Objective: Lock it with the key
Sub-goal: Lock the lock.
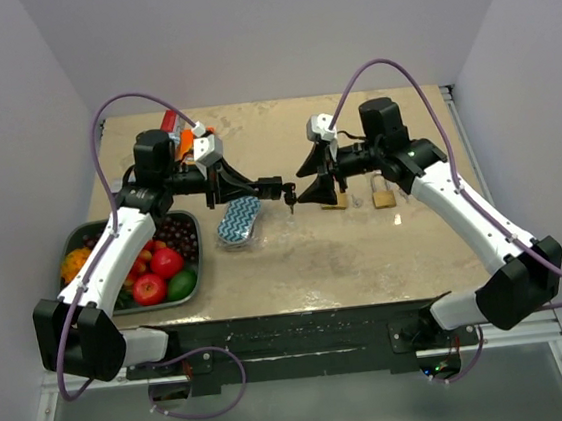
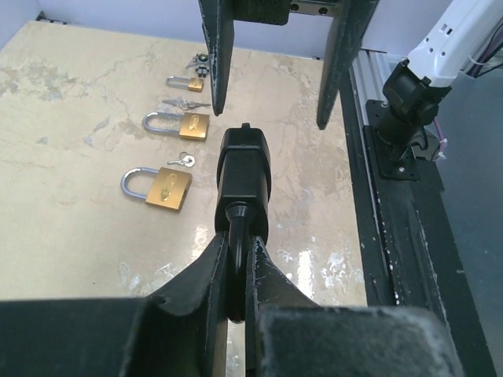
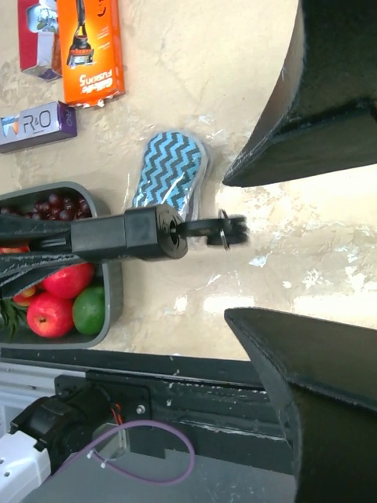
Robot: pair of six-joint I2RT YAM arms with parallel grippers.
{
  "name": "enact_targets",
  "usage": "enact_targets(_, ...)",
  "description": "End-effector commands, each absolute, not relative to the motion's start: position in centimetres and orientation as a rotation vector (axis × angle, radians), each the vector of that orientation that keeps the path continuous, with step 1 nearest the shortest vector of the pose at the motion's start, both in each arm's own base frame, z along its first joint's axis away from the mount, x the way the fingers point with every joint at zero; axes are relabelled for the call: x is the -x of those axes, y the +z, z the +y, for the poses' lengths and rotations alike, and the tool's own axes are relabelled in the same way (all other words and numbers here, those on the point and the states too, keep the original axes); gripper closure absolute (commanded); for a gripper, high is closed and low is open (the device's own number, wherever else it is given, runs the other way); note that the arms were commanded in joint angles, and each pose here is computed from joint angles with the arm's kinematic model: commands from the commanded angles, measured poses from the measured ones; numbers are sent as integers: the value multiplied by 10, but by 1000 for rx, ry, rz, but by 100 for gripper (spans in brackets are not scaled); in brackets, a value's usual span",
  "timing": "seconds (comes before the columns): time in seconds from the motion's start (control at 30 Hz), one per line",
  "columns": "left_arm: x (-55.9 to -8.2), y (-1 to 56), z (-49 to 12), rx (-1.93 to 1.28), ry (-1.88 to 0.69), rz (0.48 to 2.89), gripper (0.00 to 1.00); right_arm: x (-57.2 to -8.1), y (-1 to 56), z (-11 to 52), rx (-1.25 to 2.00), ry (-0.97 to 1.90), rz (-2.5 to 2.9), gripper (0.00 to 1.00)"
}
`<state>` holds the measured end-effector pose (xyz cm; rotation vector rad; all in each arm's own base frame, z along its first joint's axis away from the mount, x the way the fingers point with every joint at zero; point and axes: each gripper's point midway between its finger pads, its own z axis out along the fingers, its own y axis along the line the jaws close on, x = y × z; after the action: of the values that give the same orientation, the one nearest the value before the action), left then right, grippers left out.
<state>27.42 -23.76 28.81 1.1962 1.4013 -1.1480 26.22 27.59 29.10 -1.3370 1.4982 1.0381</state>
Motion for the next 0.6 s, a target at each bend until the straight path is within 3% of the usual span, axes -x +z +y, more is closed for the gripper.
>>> enact_targets(0.0, -264, 324, -239, -1278, -1131, 1229, 100, -264, 303, 273, 1341, 977, 1467, 37)
enact_targets(0.33, -259, 332, -242, -1271, -1140, 1218, 100, -271, 305, 287, 1325, 1010, 1443, 45)
enact_targets(0.53, -256, 335, -244, -1260, -1146, 1215, 100, -265, 299, 296, 1379, 1009, 1428, 58)
enact_targets(0.57, -256, 335, -244, -1259, -1143, 1215, 100, -265, 297, 296, 1386, 1001, 1426, 65)
